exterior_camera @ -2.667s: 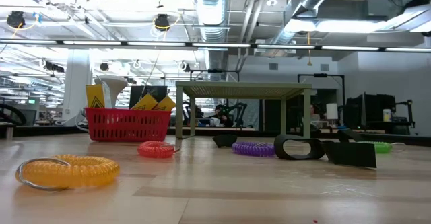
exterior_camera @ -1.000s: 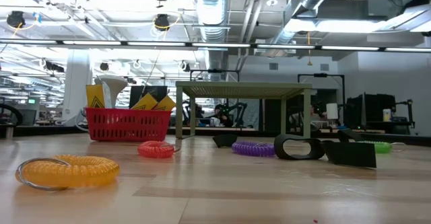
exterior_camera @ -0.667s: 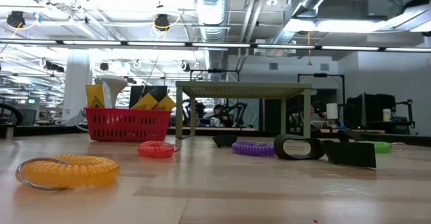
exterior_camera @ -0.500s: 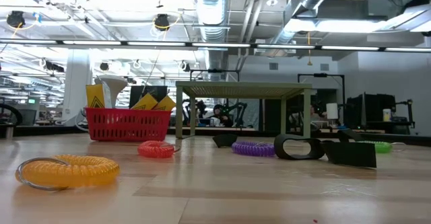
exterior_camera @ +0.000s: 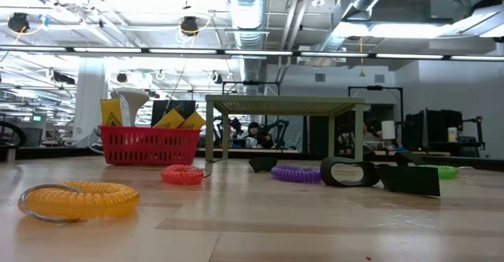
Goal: Pick & Place Office Desk Supplies
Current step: Put the black rubber band into the black bin
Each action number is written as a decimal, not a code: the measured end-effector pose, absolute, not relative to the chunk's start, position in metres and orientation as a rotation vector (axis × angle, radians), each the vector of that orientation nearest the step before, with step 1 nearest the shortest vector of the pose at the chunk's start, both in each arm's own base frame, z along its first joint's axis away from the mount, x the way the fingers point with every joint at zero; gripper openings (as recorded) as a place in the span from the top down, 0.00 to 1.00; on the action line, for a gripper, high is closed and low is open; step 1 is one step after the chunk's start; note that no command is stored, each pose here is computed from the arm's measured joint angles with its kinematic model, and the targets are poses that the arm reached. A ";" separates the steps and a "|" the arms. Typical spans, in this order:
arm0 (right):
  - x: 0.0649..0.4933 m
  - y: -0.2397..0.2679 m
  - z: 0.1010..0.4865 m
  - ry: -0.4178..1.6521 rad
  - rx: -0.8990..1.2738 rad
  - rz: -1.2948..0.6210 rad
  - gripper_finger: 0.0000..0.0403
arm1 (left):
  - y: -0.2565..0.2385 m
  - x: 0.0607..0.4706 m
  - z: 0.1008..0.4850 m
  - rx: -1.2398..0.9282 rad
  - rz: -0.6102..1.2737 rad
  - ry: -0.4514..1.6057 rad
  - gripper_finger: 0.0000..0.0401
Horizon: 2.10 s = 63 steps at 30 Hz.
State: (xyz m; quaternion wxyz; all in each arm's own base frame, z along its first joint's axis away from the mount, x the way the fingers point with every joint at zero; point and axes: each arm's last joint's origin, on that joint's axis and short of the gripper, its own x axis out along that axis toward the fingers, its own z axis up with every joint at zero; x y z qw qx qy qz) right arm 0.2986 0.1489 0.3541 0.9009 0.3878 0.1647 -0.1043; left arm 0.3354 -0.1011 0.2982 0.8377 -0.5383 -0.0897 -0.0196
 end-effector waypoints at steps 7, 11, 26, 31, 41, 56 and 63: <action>0.291 0.161 0.358 0.286 0.767 -0.231 0.97 | -0.103 0.335 0.297 -1.136 -0.039 -0.177 0.99; 0.287 0.164 0.359 0.289 0.768 -0.225 0.98 | -0.103 0.335 0.297 -1.136 -0.042 -0.176 0.99; 0.281 0.172 0.351 0.301 0.876 -0.296 0.51 | -0.107 0.334 0.297 -1.138 -0.057 -0.169 0.99; 0.286 0.165 0.352 0.282 0.866 -0.311 0.35 | -0.109 0.333 0.298 -1.140 -0.064 -0.170 0.99; 0.291 0.157 0.352 0.294 0.824 -0.308 0.54 | -0.109 0.333 0.298 -1.140 -0.060 -0.172 0.99; 0.285 0.168 0.353 0.292 0.775 -0.282 0.98 | -0.111 0.333 0.298 -1.139 -0.064 -0.166 0.99; 0.285 0.167 0.353 0.288 0.807 -0.290 0.81 | -0.113 0.332 0.297 -1.140 -0.069 -0.161 0.99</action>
